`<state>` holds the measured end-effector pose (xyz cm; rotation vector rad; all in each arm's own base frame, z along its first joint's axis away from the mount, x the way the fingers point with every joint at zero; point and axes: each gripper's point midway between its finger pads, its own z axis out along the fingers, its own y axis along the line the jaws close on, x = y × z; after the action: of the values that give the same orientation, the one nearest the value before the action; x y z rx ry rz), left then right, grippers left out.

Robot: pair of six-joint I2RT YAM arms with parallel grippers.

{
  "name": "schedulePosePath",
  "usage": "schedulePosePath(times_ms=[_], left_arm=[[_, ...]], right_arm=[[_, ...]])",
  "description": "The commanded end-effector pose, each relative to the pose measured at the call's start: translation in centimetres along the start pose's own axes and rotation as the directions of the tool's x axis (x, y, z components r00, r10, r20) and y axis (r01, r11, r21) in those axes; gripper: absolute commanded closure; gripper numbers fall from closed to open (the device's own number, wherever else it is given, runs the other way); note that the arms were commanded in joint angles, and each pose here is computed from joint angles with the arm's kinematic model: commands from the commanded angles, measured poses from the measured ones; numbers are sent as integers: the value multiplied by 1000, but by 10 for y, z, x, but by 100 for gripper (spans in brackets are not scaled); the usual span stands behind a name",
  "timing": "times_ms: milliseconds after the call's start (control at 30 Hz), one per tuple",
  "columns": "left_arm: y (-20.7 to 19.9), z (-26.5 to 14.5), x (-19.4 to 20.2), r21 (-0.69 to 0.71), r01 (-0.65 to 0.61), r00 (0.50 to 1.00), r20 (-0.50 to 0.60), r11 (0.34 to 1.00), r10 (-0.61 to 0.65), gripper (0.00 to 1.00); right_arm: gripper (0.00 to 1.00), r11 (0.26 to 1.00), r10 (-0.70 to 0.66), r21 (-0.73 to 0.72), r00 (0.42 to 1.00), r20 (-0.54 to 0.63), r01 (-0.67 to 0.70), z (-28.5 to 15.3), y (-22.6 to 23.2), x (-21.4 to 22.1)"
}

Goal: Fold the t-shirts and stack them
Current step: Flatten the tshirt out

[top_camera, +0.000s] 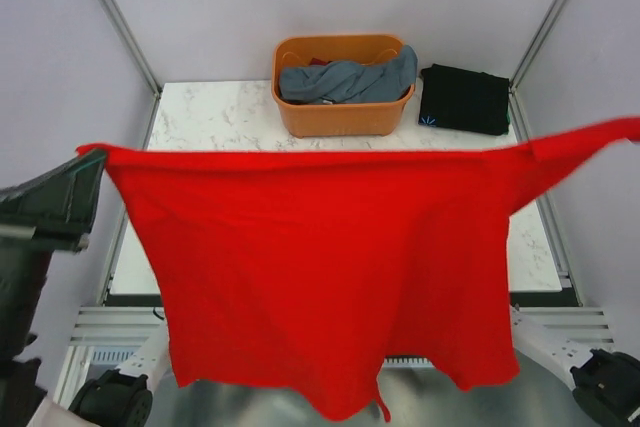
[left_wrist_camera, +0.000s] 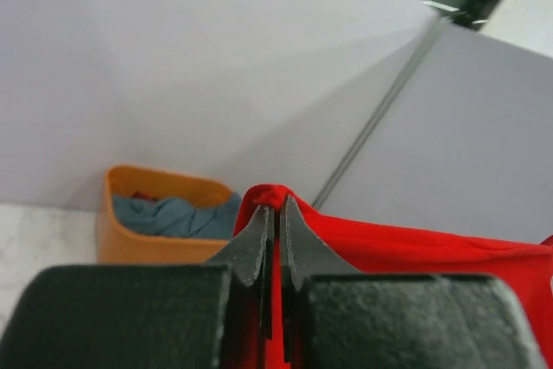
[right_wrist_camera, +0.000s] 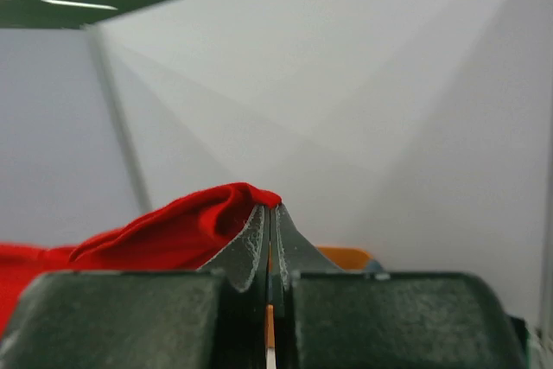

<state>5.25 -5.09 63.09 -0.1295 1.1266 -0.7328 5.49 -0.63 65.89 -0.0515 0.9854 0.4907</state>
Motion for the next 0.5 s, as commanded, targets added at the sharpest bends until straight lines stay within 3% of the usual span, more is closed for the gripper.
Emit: schedulePosePath(times_ms=[0,33,133,200,233,267,300,333,367,400,433,467], left_arm=[[99,47,51,-377,-62,993,-114,924,20,98],[117,58,68,-428,-83,987,-158,900,16,98],[178,83,131,-558,-172,956,-292,812,2,98],[227,100,185,-617,-245,926,-377,748,-8,98],[244,105,207,-631,-270,909,-415,728,-22,98],[271,101,244,-652,-312,877,-477,691,-55,98],[288,102,262,-662,-327,863,-500,675,-72,98],[313,106,275,-695,-320,865,-491,644,-101,92],[341,105,315,-707,-332,816,-547,624,-186,90],[364,97,343,-729,-337,777,-573,596,-260,89],[393,90,352,-772,-324,764,-555,548,-330,81],[401,87,374,-770,-298,708,-575,564,-410,70]], right_arm=[[100,887,-157,346,905,-397,305,78,-61,143],[100,837,-165,405,875,-455,368,80,-74,164],[100,769,-236,340,735,-636,542,103,-84,263],[100,749,-262,277,654,-710,602,132,-95,348],[100,729,-255,282,630,-734,624,125,-108,358],[100,751,-235,241,590,-773,615,134,-114,409],[100,736,-204,259,570,-796,625,135,-135,431],[100,737,-179,263,555,-813,623,137,-147,453],[97,739,-147,233,489,-860,633,135,-162,503],[90,744,-115,252,490,-864,619,142,-177,516],[88,743,-86,267,482,-872,614,144,-185,532],[78,744,-60,235,413,-909,625,136,-194,565]])
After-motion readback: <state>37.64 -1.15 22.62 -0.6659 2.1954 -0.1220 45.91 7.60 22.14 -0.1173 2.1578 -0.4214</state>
